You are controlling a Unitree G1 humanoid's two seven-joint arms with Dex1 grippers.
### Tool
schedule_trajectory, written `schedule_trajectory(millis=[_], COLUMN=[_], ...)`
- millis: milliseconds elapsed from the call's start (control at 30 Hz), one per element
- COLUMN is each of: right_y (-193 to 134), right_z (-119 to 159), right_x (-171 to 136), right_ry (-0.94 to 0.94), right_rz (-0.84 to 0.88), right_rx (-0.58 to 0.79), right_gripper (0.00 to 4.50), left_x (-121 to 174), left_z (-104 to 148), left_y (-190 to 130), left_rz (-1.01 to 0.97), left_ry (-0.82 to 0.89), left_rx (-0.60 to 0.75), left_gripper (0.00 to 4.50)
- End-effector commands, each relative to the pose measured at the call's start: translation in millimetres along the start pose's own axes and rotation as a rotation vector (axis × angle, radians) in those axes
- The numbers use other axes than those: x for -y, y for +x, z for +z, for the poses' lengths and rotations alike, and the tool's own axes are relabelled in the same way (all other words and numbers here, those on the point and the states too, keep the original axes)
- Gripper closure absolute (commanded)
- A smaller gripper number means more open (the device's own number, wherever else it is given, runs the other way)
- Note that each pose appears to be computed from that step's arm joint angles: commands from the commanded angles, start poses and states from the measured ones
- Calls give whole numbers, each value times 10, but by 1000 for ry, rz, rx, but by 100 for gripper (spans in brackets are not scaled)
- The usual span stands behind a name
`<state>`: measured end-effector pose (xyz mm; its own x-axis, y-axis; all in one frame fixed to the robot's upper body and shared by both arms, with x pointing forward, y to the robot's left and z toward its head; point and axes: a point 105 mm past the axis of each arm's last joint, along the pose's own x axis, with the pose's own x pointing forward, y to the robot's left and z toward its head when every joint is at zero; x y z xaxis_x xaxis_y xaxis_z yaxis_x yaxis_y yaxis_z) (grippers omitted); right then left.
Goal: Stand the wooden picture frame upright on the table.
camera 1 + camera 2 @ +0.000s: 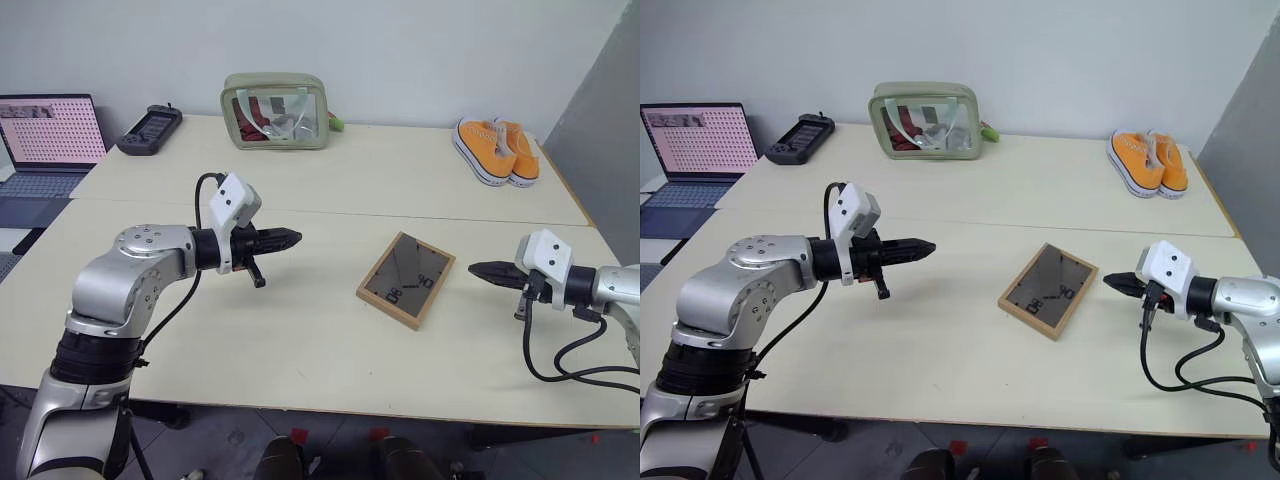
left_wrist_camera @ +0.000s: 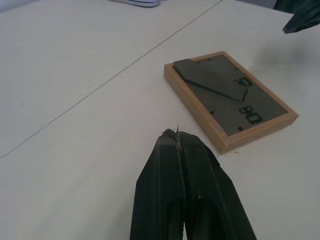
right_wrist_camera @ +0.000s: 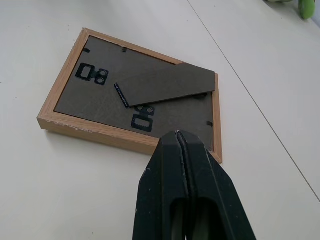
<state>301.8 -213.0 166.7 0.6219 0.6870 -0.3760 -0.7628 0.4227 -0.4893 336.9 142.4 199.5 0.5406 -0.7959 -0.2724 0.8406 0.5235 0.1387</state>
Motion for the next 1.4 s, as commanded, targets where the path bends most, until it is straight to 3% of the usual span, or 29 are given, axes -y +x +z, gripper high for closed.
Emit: schedule_trajectory(millis=[33, 367, 533, 900, 1100, 1400], right_y=[-72, -3, 153, 341, 366, 586], right_z=[108, -15, -61, -346, -558, -579], right_x=[51, 141, 134, 17, 34, 119], right_ry=[-35, -10, -5, 83, 109, 111], right_rz=[-56, -242, -331, -404, -455, -461], right_rx=[20, -38, -42, -88, -138, -118], right_gripper=[450, 450, 450, 450, 450, 450], left_x=[-44, -160, -176, -19, 98, 90], left_z=[135, -27, -281, -263, -271, -462], left_y=[42, 335, 769, 1411, 1483, 1483], left_rz=[-1, -70, -114, -164, -221, -189], left_ry=[42, -74, -55, -46, -40, -72], left_rx=[34, 22, -55, -45, -50, -122], left_gripper=[447, 447, 447, 447, 447, 447])
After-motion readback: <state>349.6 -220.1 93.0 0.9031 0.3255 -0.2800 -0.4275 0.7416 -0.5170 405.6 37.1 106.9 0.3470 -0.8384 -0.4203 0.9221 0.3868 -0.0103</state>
